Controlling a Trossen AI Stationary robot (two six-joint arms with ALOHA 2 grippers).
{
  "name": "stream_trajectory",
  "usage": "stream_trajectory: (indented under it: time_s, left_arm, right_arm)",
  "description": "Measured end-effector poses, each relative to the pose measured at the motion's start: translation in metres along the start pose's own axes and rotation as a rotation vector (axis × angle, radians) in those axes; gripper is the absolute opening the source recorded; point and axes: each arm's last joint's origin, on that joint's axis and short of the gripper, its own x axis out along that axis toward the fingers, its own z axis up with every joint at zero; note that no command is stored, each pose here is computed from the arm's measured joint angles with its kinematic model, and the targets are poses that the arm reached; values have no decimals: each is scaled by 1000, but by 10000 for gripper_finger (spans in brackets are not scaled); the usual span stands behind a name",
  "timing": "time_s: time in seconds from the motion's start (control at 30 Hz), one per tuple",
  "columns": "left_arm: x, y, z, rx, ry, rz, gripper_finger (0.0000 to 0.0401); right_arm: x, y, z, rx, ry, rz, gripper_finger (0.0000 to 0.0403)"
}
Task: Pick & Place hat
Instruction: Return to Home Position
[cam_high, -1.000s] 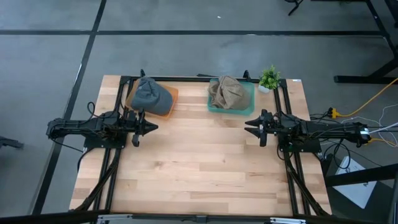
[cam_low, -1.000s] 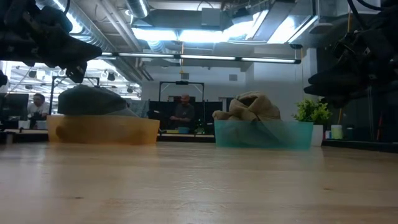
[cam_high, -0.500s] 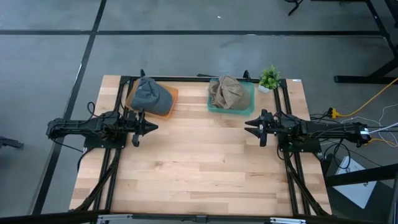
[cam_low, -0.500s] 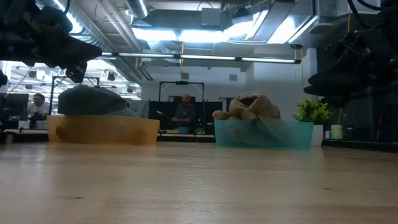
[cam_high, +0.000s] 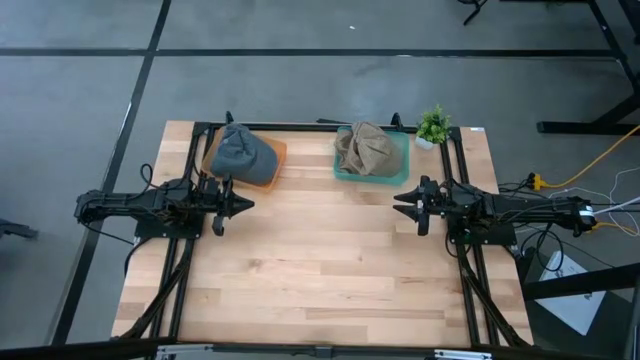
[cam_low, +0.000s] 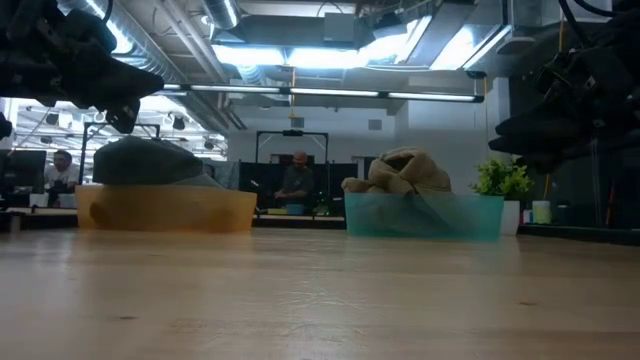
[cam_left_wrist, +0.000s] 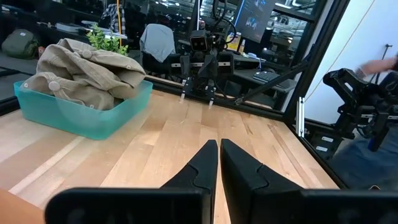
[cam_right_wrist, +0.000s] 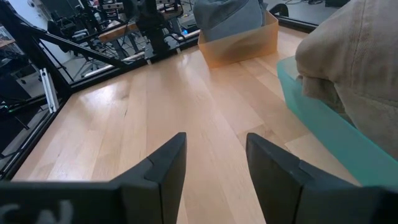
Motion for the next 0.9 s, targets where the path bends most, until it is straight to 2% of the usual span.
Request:
stream_trajectory:
  time_s: [0.9]
  left_arm:
    - [0, 0, 0, 0, 0, 0, 17]
  right_arm:
    - [0, 0, 0, 0, 0, 0, 165]
